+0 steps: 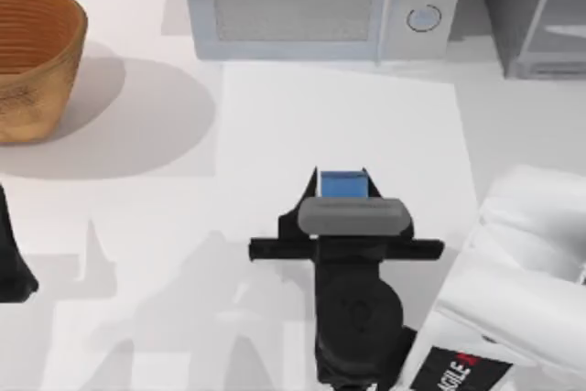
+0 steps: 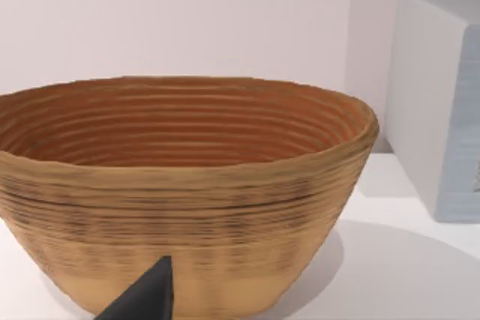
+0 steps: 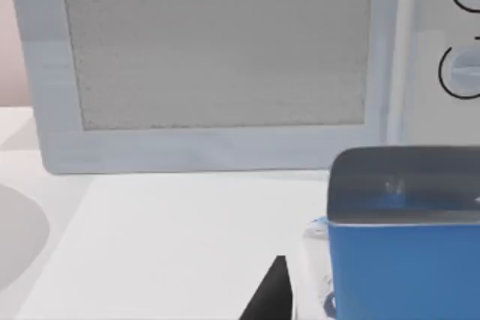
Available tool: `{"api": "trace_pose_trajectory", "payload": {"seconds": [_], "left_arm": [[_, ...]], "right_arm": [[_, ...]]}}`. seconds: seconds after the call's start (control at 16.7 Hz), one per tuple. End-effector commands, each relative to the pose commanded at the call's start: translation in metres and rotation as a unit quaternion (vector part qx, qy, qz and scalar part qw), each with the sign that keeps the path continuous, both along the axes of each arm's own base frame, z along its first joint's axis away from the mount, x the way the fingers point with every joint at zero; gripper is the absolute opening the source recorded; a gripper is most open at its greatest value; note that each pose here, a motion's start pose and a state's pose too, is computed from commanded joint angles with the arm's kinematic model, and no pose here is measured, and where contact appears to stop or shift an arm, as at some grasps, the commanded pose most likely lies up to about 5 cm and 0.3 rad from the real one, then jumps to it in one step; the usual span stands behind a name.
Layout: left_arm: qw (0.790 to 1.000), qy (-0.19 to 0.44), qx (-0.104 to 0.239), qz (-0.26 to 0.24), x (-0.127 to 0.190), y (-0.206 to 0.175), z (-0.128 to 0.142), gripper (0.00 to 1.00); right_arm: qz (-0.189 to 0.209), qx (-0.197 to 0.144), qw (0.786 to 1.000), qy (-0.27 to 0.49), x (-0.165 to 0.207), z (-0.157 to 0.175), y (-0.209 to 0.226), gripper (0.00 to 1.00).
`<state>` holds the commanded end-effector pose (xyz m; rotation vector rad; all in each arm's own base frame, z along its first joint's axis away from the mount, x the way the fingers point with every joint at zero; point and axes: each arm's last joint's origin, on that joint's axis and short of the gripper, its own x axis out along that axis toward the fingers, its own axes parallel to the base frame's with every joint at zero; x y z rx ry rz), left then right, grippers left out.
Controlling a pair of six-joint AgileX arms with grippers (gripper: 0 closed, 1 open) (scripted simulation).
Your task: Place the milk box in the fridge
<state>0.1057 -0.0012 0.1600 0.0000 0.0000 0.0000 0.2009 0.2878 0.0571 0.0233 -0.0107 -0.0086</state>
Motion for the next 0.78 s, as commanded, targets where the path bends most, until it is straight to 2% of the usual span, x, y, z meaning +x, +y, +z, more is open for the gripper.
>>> {"api": "trace_pose_trajectory", "payload": {"seconds": [0.78], "left_arm": [[1.000, 0.000, 0.000, 0.000, 0.000, 0.000, 0.000, 1.00]], "right_arm": [[-0.003, -0.010, 1.000, 0.005, -0.005, 0.089, -0.009, 0.00]]}}
